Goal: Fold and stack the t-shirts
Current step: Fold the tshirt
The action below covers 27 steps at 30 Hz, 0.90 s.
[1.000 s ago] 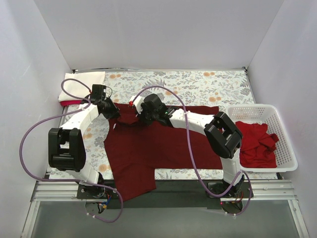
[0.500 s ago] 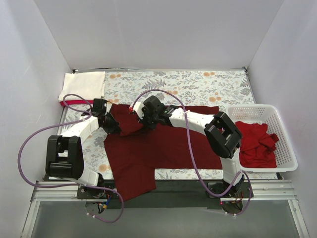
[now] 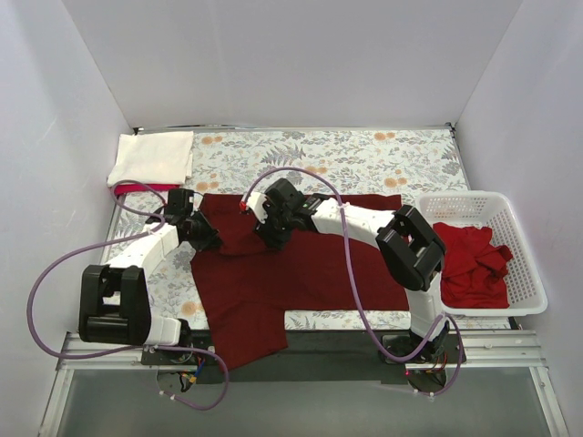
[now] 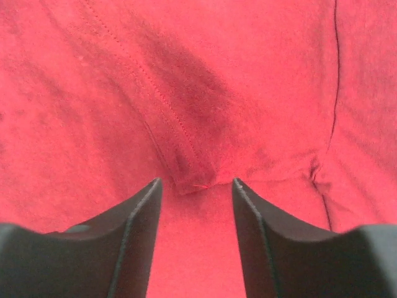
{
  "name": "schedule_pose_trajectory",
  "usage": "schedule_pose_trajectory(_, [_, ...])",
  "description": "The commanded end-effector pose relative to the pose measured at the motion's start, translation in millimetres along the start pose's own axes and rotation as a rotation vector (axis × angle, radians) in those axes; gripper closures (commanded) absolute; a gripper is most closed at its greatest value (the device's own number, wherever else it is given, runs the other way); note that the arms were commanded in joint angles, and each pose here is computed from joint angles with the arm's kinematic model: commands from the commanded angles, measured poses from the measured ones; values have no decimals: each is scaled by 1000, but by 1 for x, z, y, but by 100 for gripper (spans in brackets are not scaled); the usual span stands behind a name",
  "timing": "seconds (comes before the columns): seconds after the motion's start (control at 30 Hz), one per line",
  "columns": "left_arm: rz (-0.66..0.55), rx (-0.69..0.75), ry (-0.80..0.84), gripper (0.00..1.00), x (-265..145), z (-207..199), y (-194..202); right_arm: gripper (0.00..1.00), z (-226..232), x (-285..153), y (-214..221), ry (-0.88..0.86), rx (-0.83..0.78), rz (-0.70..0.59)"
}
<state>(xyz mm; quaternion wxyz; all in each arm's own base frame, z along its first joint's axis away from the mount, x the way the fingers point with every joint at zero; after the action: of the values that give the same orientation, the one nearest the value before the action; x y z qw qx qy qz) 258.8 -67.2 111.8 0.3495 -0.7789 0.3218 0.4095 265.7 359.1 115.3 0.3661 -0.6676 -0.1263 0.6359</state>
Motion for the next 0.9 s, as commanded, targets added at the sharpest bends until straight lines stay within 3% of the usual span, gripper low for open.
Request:
schedule_pose_trajectory(0.0, [-44,-24,42,83,-13,-5,-3,41,-16,-35,-7,93,77,-55])
schedule_pose_trajectory(0.23, [-227,-29,3,43,-30,-15,-43,36,-87,-93,35,306,350,-134])
schedule_pose_trajectory(0.53, [-299,-64,-52,43,6,-27,-110,40,-159,-140,86,500,689,-228])
schedule_pose_trajectory(0.67, [-295,-76,-68,49,32,-36,-134,43,-181,-143,100,514,781,-250])
schedule_pose_trajectory(0.87, [-262,-87,-186,67,72,-18,-140,44,-200,-132,116,532,847,-240])
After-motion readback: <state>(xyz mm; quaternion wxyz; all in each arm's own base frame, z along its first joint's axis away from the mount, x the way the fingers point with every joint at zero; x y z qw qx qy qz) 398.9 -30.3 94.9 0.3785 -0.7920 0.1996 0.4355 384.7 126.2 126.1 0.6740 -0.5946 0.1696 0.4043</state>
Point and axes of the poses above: each gripper's point midway between its finger pads, its own x axis out along the fingers, its own z axis along the line the jaws close on, y = z × x, the point moved 7 cm from there along -x, back along the fingers, and after that the axes turned 5 degrees about x, right-handed, at the moved point
